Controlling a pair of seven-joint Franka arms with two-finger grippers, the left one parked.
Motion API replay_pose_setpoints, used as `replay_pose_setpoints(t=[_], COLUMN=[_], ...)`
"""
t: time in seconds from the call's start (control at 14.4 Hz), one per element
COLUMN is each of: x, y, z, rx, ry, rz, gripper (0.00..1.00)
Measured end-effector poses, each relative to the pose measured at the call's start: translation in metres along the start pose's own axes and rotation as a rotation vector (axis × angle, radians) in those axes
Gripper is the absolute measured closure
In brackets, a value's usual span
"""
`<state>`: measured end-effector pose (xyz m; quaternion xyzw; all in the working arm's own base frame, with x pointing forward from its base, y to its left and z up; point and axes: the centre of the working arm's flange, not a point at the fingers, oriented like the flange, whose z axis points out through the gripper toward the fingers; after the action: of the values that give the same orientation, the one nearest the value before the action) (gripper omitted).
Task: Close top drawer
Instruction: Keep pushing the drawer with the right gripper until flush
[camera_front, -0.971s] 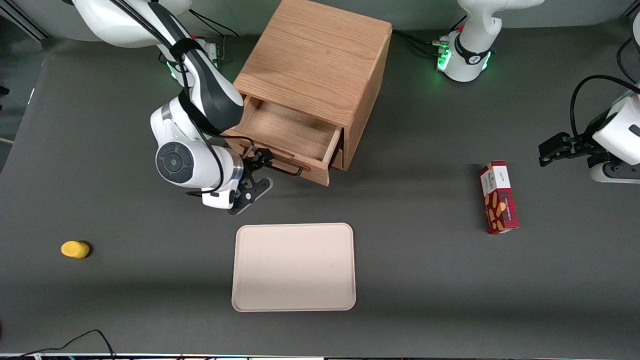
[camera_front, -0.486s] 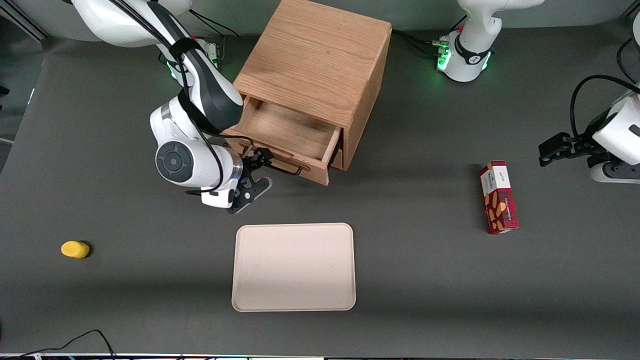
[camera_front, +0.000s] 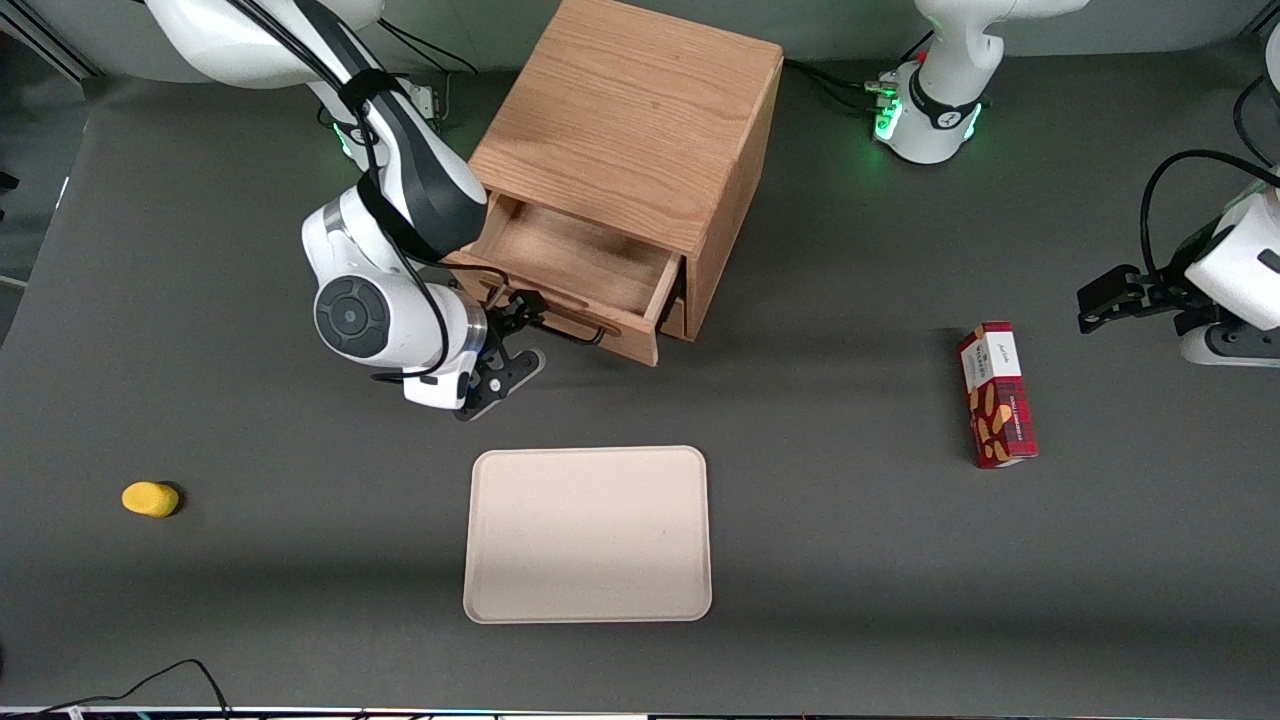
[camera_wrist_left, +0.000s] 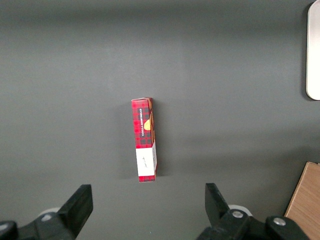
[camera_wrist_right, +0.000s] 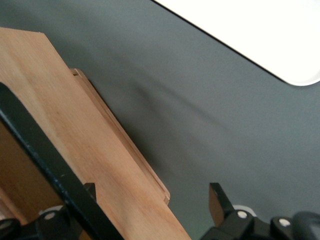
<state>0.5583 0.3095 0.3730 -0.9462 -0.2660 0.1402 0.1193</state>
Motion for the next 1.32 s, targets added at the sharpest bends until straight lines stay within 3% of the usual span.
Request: replay_pose_setpoints(t=[1.32], x=[-0.023], y=[-0.057], z=[0.023], rx=[-0.002], ry=[-0.092], rz=[0.09], gripper=[0.0])
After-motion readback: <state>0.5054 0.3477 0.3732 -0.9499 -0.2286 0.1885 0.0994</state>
